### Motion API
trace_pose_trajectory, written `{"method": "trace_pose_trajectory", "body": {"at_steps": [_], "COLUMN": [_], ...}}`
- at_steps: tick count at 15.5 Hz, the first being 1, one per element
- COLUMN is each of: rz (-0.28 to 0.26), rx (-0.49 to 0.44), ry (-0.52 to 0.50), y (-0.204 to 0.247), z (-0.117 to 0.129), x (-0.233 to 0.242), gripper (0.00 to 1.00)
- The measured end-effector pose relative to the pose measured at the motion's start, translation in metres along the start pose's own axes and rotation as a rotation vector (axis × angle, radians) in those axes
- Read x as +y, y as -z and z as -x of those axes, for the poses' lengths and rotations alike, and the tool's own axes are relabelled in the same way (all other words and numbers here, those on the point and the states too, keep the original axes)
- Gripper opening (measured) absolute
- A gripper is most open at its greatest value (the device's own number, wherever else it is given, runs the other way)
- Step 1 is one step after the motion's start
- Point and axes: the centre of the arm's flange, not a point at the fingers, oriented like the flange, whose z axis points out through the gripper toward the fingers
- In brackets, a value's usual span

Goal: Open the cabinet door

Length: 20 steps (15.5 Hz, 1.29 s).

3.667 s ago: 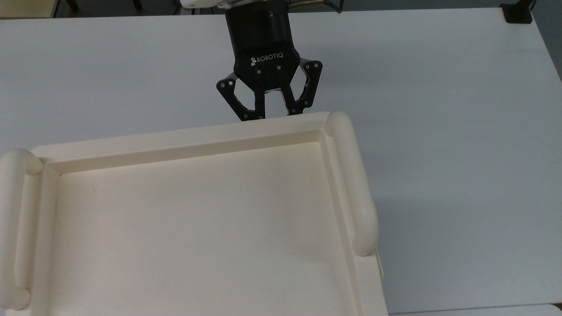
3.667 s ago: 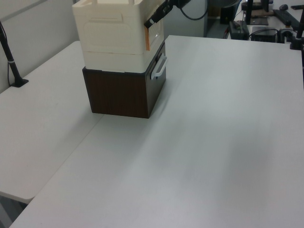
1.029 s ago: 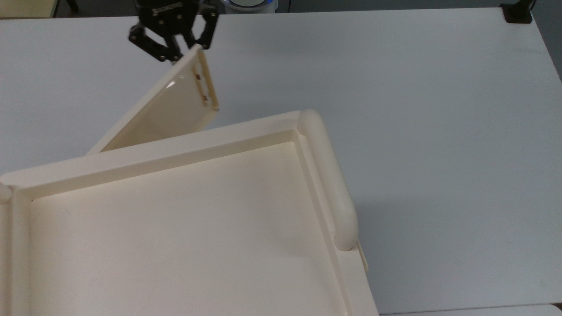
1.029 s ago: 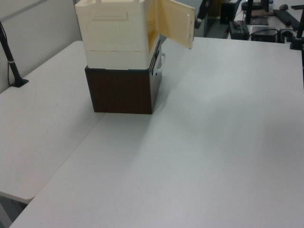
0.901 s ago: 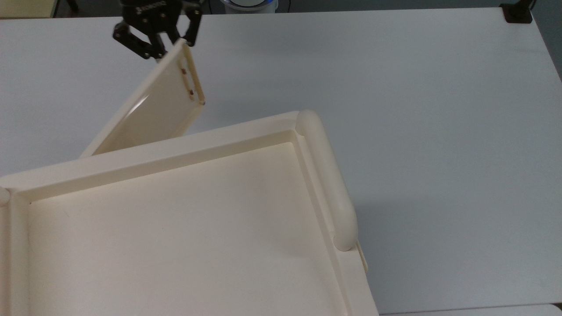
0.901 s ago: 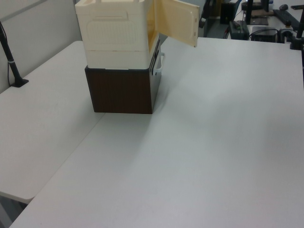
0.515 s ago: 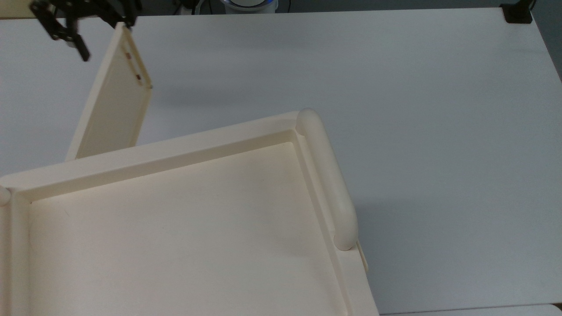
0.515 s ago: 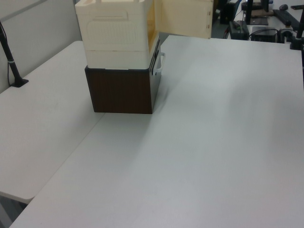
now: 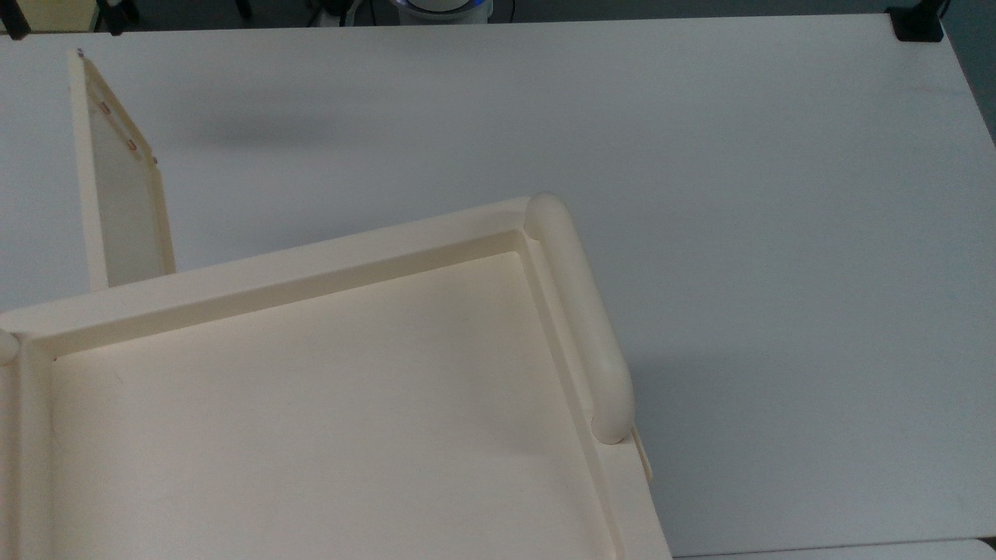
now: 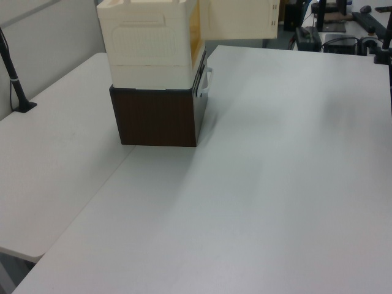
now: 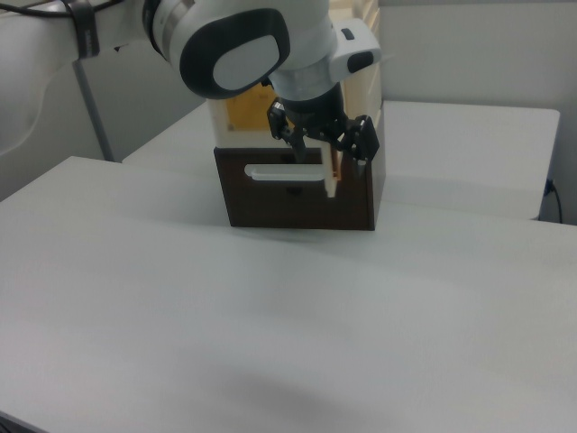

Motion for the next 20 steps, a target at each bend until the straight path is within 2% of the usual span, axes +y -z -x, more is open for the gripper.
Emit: {"method": "trace_pose_trajectory", "body": {"at_steps": [4, 6, 10, 13, 16, 20], "rz": [-0.018, -0.023, 0.007, -0.009, -0.023, 0.005], "rx": [-0.026, -0.028, -0.107, -0.178, -0.196, -0.223], "ry": [-0.009, -0.064, -0.119, -0.094, -0.101, -0.107], "y": [0.026, 0.034, 0.029, 0.021, 0.017, 0.006], "z": [0.011, 0.009, -0.007, -0.011, -0.015, -0.019], "x": [-0.006, -0.022, -0.092, -0.144, -0.181, -0.233], "gripper": [1.00, 1.00, 1.00, 1.00, 1.00, 1.00]}}
